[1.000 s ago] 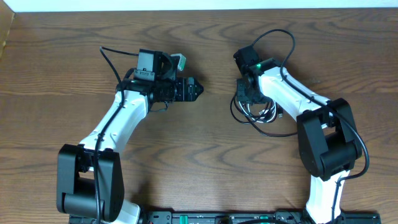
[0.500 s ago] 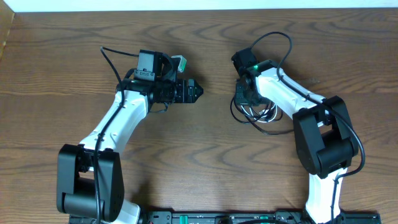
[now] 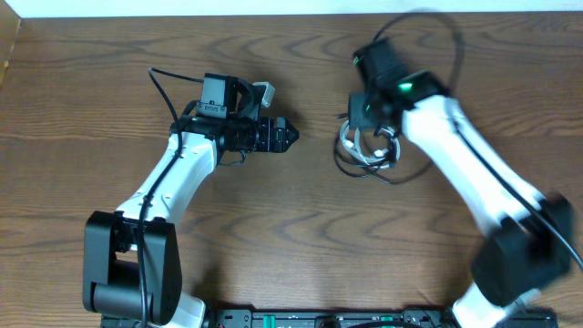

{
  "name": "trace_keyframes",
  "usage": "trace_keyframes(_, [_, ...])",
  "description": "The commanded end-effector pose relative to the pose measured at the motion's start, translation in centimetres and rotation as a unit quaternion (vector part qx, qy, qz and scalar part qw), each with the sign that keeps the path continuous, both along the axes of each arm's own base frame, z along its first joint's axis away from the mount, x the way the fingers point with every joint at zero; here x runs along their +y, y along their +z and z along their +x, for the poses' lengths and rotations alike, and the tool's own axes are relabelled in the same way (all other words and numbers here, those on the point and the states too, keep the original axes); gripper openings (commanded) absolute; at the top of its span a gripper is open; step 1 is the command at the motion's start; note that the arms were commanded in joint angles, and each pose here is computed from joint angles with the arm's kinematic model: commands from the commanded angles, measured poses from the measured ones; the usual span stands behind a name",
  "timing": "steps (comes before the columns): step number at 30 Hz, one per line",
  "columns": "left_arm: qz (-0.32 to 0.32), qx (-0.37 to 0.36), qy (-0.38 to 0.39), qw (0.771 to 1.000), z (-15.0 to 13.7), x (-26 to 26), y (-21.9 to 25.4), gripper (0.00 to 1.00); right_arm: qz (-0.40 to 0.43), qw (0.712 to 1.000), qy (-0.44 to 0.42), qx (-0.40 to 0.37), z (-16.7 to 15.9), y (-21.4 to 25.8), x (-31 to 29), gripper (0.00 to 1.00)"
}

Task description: Untangle cables

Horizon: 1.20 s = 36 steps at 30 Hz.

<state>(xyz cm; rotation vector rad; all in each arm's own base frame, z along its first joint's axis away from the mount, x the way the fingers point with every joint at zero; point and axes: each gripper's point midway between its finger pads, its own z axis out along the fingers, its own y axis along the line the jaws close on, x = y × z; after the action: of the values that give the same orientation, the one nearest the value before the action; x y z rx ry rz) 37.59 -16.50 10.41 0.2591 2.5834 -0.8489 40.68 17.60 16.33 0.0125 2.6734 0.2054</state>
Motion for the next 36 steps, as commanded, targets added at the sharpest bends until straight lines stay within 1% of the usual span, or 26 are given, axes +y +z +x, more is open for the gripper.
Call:
trace_keyframes(1, [-0.038,-0.008,-0.032,0.999,-0.8,-1.2,1.3,0.90,0.034,0.995,0.016,-0.088,-1.0,8.8,-0.2,0.01])
trace_keyframes(5, [-0.091,-0.019,-0.094,0.991,-2.1,-3.7,2.7,0.90,0.053,0.990,0.015,-0.130,-2.4,13.0,-0.9,0.01])
trace_keyframes(8, [-0.095,-0.025,-0.113,0.989,-2.5,-4.8,2.9,0.90,0.057,0.987,0.012,-0.148,-3.3,14.7,-1.5,0.01])
trace_keyframes(11, [-0.095,-0.032,-0.124,0.987,-2.7,-5.4,3.0,0.90,0.042,0.990,0.003,-0.131,-3.9,14.1,-2.5,0.01])
trace_keyframes(15, [-0.097,-0.039,-0.134,0.986,-2.9,-6.1,3.2,0.90,-0.027,0.995,-0.029,-0.090,-4.2,11.4,-5.0,0.01])
trace_keyframes(16, [-0.097,-0.040,-0.137,0.985,-3.0,-6.3,3.2,0.91,-0.039,0.995,-0.034,-0.081,-4.1,10.8,-5.4,0.02])
trace_keyframes(17, [-0.097,-0.042,-0.140,0.985,-3.0,-6.6,3.2,0.91,-0.047,0.995,-0.044,-0.074,-4.1,10.3,-5.7,0.09])
trace_keyframes(19, [-0.091,-0.049,-0.145,0.984,-3.0,-7.2,3.1,0.91,-0.057,0.994,-0.061,-0.067,-3.9,9.7,-6.2,0.27])
trace_keyframes(21, [-0.071,-0.059,-0.142,0.985,-2.6,-7.5,2.5,0.91,-0.058,0.994,-0.073,-0.063,-3.8,9.5,-6.6,0.38])
trace_keyframes(23, [-0.039,-0.061,-0.123,0.990,-1.9,-7.6,1.3,0.91,-0.059,0.993,-0.079,-0.063,-3.8,9.5,-6.8,0.41])
trace_keyframes(25, [-0.002,-0.061,-0.099,0.993,-1.2,-7.5,-0.1,0.91,-0.062,0.993,-0.081,-0.063,-3.8,9.5,-6.9,0.42])
trace_keyframes(26, [0.033,-0.064,-0.083,0.994,-0.8,-7.6,-1.4,0.91,-0.066,0.993,-0.080,-0.061,-3.9,9.4,-7.1,0.42])
trace_keyframes(30, [0.097,-0.067,-0.020,0.993,0.5,-7.2,-3.6,0.91,-0.080,0.992,-0.080,-0.053,-4.2,9.2,-7.6,0.42])
trace_keyframes(33, [0.114,-0.084,-0.015,0.990,0.9,-8.0,-4.2,0.90,-0.083,0.992,-0.079,-0.048,-4.5,9.0,-7.7,0.43])
trace_keyframes(36, [0.110,-0.098,-0.027,0.989,0.9,-9.5,-4.6,0.91,-0.085,0.992,-0.079,-0.043,-4.7,8.9,-7.7,0.43])
